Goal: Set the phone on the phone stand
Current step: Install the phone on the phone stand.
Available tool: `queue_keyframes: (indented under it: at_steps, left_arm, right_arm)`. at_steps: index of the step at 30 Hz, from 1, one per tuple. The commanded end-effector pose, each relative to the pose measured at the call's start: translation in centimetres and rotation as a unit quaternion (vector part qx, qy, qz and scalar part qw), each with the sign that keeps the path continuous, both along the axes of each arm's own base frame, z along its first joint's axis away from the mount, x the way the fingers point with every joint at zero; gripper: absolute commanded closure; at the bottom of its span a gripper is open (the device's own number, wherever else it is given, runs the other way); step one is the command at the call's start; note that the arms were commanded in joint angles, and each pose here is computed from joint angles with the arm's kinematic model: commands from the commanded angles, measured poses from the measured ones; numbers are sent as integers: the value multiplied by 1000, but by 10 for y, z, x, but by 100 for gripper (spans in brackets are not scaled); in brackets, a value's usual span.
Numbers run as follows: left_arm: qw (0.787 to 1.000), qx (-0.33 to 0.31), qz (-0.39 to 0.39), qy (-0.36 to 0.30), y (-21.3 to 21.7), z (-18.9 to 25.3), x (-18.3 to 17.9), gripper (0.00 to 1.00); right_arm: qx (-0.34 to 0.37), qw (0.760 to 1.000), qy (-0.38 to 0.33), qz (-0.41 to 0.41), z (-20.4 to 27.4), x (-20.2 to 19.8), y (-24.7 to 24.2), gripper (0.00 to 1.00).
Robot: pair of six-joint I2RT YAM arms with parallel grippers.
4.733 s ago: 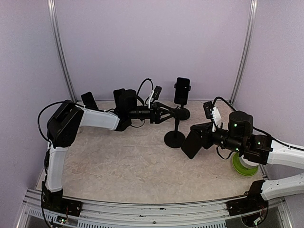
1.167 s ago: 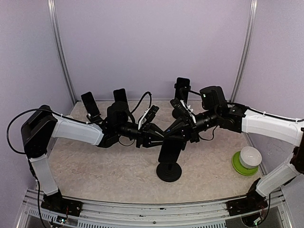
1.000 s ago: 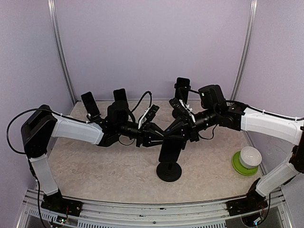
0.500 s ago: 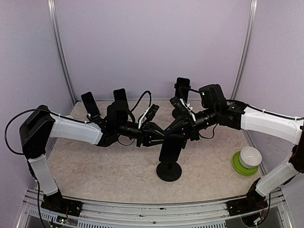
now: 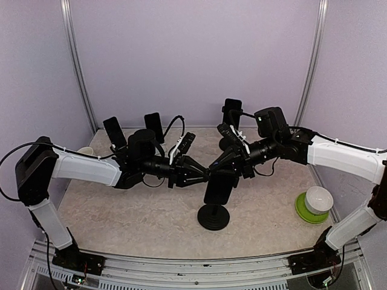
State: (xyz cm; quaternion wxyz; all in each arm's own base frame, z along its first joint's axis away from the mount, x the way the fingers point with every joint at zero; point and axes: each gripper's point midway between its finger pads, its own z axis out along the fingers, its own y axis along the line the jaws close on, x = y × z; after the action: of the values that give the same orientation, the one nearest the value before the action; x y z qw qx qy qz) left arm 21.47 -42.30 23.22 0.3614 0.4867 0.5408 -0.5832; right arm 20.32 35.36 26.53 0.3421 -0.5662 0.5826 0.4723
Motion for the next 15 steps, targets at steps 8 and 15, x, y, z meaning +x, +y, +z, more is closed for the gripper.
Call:
queue_keyframes:
  at_steps: [8, 15]
  left_arm:
    - [999, -33, -18, -36, 34, 37, -14, 99]
    - [999, -24, 1, -29, 26, 30, -9, 93]
  right_arm:
    - [-125, 982, 32, -135, -53, 45, -40, 100]
    - [-92, 990, 40, -97, -39, 33, -28, 100]
